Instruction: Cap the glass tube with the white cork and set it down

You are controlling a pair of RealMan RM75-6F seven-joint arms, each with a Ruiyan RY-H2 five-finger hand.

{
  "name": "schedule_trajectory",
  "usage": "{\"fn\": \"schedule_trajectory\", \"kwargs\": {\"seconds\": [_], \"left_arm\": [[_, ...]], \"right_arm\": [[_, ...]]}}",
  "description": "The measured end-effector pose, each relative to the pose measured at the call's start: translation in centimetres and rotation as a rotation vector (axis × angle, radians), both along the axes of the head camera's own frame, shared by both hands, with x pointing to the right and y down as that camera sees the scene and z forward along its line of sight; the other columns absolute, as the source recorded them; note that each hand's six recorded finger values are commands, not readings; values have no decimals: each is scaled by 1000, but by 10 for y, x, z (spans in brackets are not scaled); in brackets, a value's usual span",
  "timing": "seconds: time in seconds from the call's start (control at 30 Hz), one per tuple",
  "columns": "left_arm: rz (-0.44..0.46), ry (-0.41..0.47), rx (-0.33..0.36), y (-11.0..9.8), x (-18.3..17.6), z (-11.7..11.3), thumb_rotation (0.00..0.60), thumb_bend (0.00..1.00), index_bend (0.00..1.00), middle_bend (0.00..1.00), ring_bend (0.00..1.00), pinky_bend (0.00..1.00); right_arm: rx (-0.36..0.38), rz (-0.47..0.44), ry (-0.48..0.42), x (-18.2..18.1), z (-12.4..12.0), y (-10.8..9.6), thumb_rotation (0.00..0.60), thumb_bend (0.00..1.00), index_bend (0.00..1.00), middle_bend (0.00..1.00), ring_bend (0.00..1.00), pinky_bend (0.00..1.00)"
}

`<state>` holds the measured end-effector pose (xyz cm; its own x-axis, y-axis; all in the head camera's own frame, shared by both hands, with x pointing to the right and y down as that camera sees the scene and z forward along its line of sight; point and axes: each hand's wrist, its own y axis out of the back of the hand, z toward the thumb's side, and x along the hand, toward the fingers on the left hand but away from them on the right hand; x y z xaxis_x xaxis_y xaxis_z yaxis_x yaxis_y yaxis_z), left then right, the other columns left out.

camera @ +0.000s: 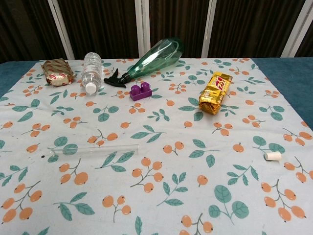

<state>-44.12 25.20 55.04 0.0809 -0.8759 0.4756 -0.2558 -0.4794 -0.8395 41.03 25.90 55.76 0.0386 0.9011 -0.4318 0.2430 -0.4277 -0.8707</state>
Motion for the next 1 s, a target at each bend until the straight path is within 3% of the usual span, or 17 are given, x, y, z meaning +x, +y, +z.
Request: {"fn": "schedule_trajectory", "kwargs": {"seconds": [0.7,1.0], "left_arm": [[-5,-3,-29,1,2,2,600,153,124,86,0,0],[21,-6,-25,-16,24,9,600,203,172,128,0,0]], "right_arm": [[1,-11,-3,-1,-1,1,600,309,0,0,0,0],[-11,-5,-21,-3,0,2,600,310,0,0,0,0]]}}
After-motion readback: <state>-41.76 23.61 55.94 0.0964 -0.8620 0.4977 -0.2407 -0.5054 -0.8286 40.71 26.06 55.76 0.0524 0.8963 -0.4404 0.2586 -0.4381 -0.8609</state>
